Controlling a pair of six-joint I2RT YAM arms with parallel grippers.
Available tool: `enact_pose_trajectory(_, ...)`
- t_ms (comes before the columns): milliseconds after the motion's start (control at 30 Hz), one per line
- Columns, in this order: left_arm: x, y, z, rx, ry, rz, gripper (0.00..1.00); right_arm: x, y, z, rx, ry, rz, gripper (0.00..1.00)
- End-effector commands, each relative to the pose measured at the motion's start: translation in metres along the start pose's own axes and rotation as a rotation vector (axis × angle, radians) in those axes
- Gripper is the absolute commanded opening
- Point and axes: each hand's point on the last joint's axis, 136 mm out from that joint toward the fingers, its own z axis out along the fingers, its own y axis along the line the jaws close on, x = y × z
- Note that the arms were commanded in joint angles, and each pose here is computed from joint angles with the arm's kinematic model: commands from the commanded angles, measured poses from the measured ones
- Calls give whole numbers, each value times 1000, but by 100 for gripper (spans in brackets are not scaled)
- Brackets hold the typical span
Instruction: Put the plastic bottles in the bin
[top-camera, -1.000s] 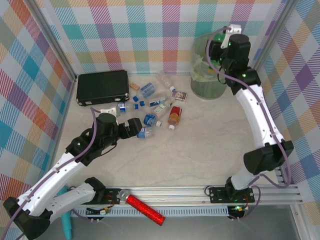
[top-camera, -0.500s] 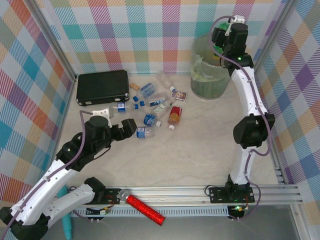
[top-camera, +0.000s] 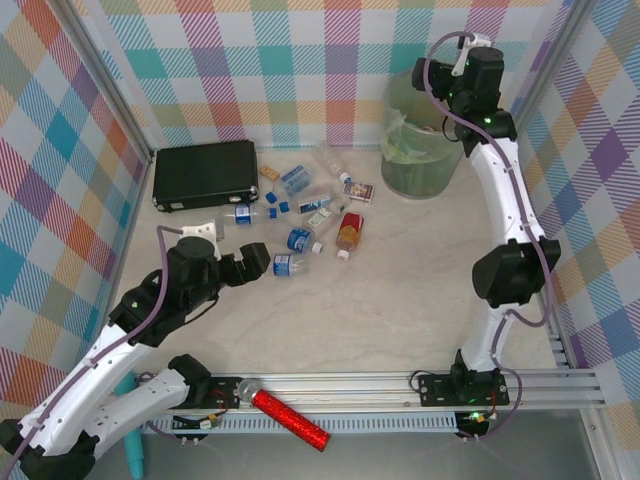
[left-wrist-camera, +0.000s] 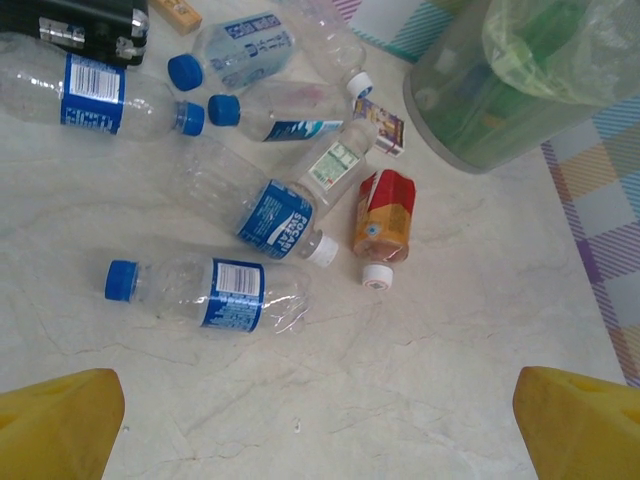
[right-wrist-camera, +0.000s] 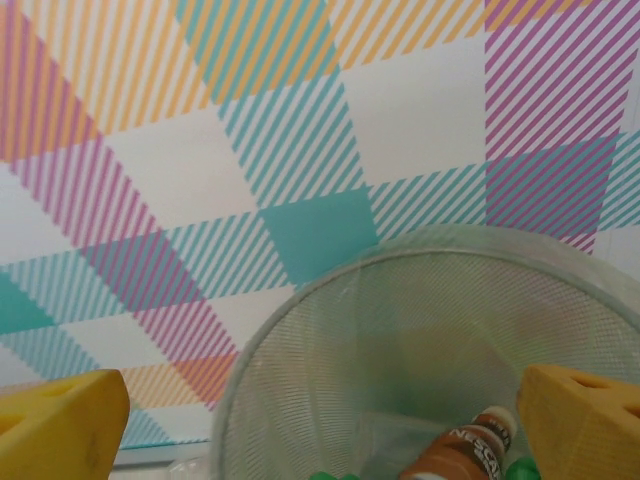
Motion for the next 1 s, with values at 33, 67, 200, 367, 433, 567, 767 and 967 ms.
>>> enact_pose_trajectory(33, 7, 0, 9, 3, 22, -12, 100, -4, 28, -39, -106, 2, 63, 99)
enact_pose_trajectory(67, 8, 1, 11, -4, 29, -13, 100, 1, 33, -46, -122, 9, 62, 99)
enact_pose_trajectory(200, 14, 8, 18, -42, 43, -36, 100, 26, 51, -74, -171, 43, 67, 99)
enact_pose_trajectory(367, 18, 19, 36, -107, 28, -145, 100, 76, 83, -107, -259, 95, 12, 99)
enact_pose_trajectory(433, 19, 21, 46, -131, 35, -179, 100, 103, 102, -120, -299, 113, -65, 99)
enact_pose_trajectory(567, 29, 32, 67, -210, 67, -271, 100, 156, 123, -137, -346, 172, -125, 99)
enact_pose_trajectory(767, 46, 44, 93, -270, 118, -372, 100, 215, 136, -165, -423, 246, -129, 99)
enact_pose_trajectory(967, 47, 68, 101, -341, 126, -403, 100, 262, 148, -187, -499, 342, -137, 99)
